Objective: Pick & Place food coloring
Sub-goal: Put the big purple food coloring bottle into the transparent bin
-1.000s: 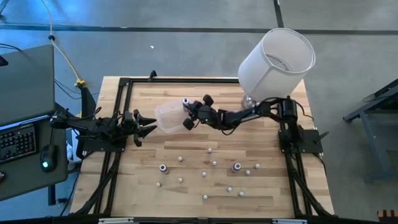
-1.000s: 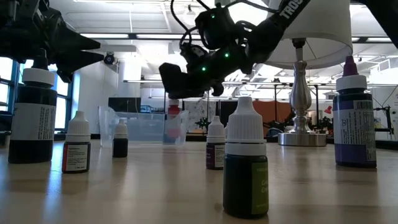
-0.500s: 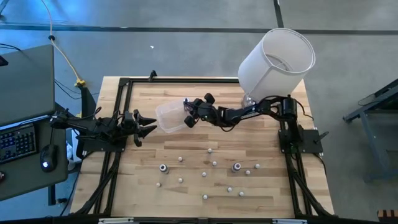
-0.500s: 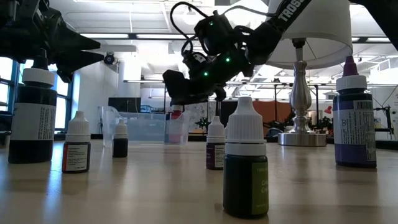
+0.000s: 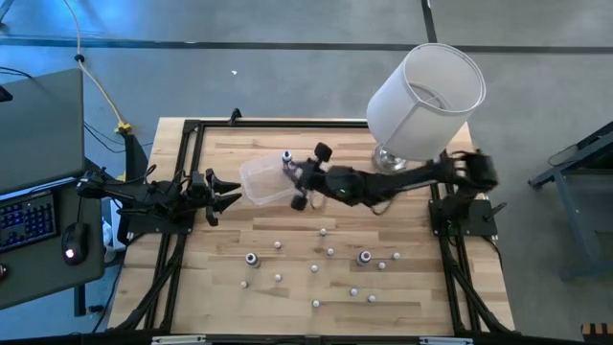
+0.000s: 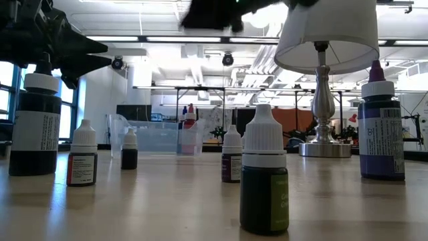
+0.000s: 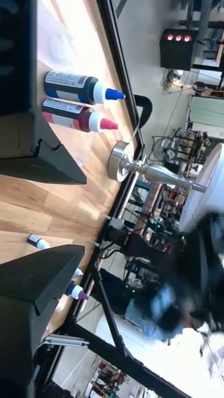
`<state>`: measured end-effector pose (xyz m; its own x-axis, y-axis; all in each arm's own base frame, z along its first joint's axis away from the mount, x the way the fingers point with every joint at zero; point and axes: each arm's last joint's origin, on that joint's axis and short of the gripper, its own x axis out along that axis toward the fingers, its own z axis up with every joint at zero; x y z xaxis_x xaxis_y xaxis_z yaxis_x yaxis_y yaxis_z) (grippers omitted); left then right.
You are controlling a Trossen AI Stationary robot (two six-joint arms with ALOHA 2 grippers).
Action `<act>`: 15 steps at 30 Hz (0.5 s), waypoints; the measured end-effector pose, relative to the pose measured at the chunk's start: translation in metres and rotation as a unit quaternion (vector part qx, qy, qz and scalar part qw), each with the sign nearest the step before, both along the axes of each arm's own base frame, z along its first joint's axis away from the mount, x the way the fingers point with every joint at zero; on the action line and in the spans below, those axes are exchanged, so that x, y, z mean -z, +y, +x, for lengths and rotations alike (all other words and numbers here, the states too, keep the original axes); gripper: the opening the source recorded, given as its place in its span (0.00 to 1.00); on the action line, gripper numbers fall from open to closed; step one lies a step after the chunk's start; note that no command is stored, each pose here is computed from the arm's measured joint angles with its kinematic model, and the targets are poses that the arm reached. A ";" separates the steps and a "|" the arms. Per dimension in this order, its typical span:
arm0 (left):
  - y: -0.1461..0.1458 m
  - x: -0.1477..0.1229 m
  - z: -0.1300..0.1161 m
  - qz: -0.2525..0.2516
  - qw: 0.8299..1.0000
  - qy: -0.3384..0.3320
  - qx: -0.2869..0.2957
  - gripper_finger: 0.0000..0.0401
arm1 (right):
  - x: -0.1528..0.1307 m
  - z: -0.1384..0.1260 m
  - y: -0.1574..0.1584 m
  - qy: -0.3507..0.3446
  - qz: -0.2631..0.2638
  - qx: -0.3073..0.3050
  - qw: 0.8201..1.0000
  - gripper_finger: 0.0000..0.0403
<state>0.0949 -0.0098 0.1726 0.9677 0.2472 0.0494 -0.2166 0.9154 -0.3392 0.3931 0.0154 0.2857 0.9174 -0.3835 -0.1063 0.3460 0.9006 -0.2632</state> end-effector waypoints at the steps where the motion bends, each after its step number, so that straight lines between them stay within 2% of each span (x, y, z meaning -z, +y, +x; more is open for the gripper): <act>1: 0.000 0.000 0.000 0.000 1.000 0.000 0.000 0.42 | -0.009 -0.008 0.011 0.010 -0.003 -0.031 0.999 0.23; 3: 0.000 0.000 0.000 0.000 1.000 0.000 0.000 0.42 | -0.022 -0.025 0.029 0.041 0.002 -0.093 0.995 0.23; 5: 0.000 0.000 0.000 0.000 1.000 0.000 0.001 0.42 | -0.031 -0.045 0.043 0.083 0.014 -0.125 0.989 0.23; 7: 0.000 0.000 0.000 0.000 1.000 0.000 0.003 0.42 | -0.034 -0.066 0.053 0.133 0.036 -0.122 0.983 0.23; 11: -0.001 0.000 0.000 0.000 1.000 0.000 0.010 0.42 | -0.029 -0.099 0.064 0.209 0.109 -0.075 0.969 0.23; 15: -0.001 0.000 0.000 0.001 1.000 0.000 0.010 0.42 | -0.021 -0.109 0.080 0.252 0.110 -0.084 0.958 0.23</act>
